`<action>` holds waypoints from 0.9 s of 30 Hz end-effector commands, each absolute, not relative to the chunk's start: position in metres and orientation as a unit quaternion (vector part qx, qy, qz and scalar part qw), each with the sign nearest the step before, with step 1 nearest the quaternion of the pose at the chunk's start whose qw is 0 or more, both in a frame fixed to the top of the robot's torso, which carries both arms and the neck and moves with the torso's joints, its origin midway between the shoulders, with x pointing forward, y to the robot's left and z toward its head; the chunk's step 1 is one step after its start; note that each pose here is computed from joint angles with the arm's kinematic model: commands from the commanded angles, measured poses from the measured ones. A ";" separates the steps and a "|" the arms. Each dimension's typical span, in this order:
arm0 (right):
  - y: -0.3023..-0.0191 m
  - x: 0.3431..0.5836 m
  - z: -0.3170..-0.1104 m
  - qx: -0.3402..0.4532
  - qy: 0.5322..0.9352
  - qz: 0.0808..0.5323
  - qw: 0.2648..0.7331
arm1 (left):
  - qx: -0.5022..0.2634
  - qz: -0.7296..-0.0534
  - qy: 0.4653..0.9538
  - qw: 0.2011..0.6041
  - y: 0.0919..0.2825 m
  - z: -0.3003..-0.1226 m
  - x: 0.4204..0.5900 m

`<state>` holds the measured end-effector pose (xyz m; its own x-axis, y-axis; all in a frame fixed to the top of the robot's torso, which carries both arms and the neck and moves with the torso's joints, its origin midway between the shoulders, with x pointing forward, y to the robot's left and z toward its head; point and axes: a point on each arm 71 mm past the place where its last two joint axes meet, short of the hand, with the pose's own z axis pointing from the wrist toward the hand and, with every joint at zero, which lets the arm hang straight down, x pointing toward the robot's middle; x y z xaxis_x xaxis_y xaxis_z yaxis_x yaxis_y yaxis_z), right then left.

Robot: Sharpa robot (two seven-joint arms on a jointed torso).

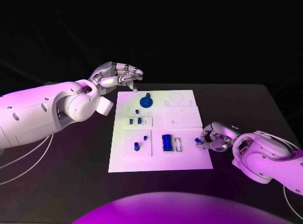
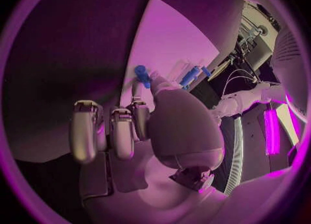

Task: Assemble the parts on the task board

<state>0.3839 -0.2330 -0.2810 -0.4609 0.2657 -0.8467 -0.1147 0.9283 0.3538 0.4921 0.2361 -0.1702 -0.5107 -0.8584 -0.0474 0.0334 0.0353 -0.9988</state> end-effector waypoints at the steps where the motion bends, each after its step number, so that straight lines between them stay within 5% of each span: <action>1: -0.233 0.382 -0.286 0.020 0.845 0.160 0.511 | -0.329 -0.615 0.618 0.363 0.235 -0.169 0.491; 27: -0.222 0.379 -0.288 -0.009 0.842 0.156 0.516 | -0.329 -0.614 0.618 0.364 0.236 -0.169 0.491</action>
